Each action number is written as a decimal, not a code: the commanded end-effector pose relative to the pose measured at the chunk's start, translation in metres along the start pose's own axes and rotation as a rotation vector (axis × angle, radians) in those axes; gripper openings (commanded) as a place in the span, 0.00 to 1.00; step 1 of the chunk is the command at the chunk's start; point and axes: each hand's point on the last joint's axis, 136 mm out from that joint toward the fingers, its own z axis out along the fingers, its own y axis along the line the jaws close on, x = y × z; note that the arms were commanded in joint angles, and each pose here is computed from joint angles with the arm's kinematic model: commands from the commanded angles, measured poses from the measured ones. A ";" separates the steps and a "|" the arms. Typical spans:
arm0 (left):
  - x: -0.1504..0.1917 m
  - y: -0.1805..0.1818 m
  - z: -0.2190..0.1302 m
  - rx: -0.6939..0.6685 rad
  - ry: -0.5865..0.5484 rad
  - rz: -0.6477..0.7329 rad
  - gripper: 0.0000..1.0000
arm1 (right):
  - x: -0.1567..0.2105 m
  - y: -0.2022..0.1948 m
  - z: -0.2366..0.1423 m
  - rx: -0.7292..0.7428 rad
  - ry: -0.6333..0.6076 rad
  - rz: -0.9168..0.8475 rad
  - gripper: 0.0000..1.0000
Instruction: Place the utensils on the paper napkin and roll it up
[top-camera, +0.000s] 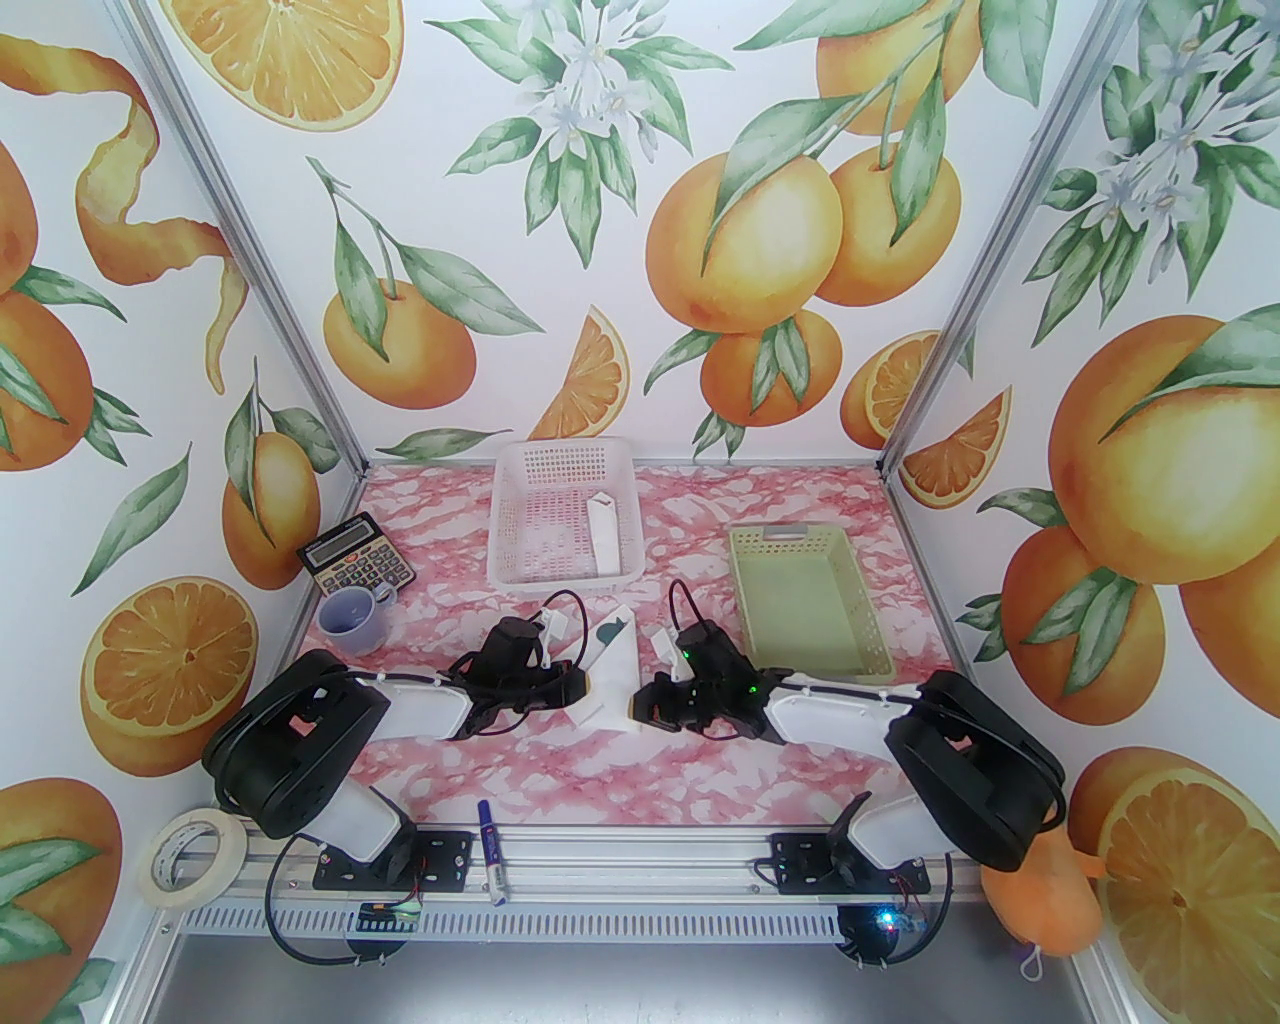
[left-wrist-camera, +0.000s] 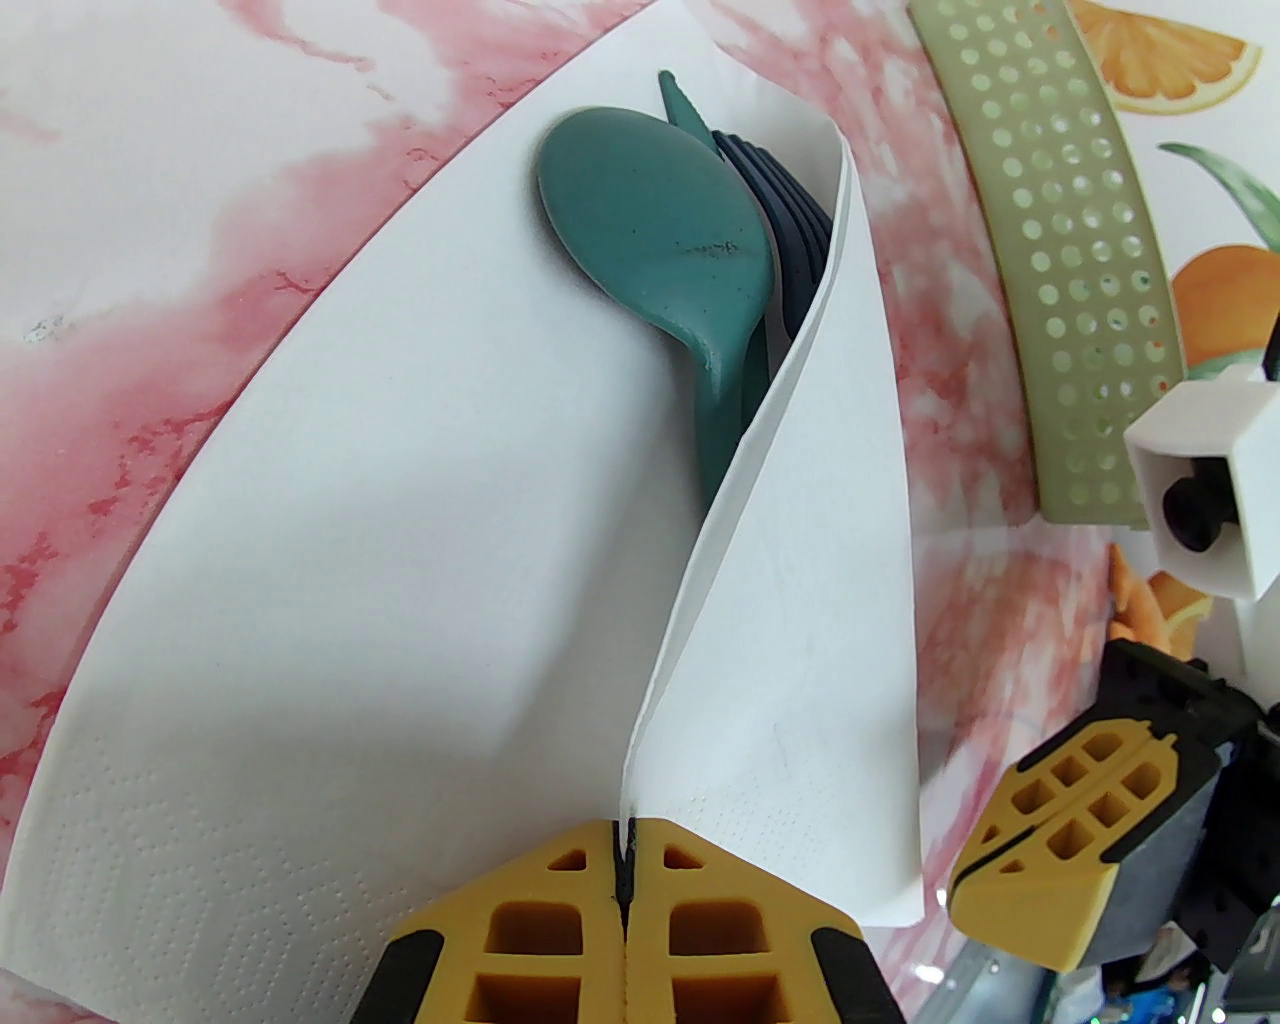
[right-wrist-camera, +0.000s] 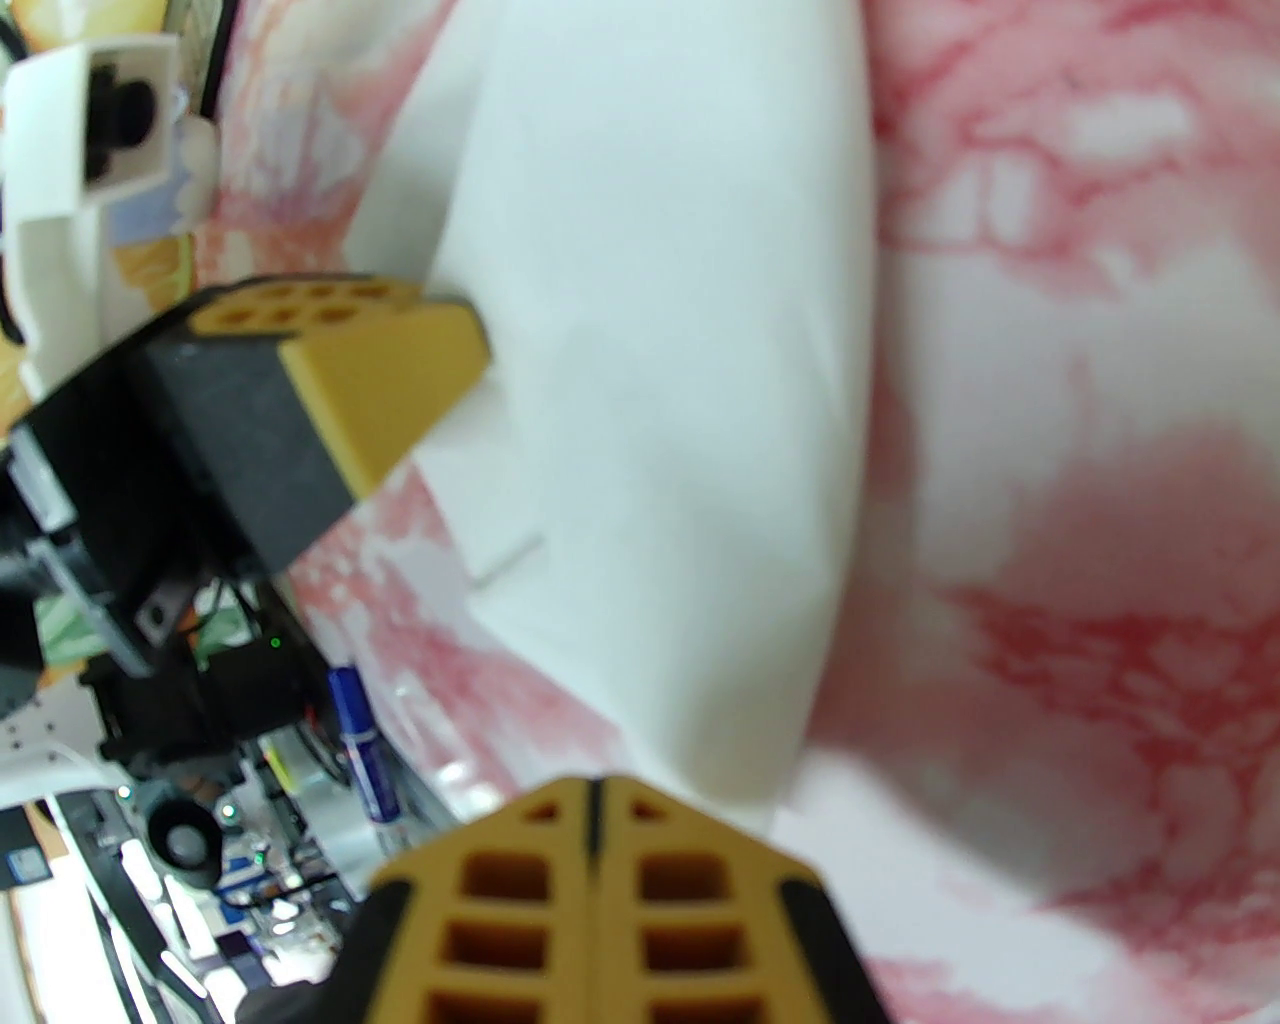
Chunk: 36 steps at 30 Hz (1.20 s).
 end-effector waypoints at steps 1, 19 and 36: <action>0.001 0.010 0.001 -0.046 0.010 0.005 0.00 | 0.004 -0.002 0.004 -0.005 0.008 0.006 0.00; 0.008 0.014 0.001 -0.059 0.033 0.009 0.00 | 0.014 -0.026 0.023 0.023 0.026 0.052 0.00; 0.028 0.013 -0.002 -0.063 0.080 0.032 0.00 | -0.029 0.002 -0.021 -0.031 -0.095 0.019 0.00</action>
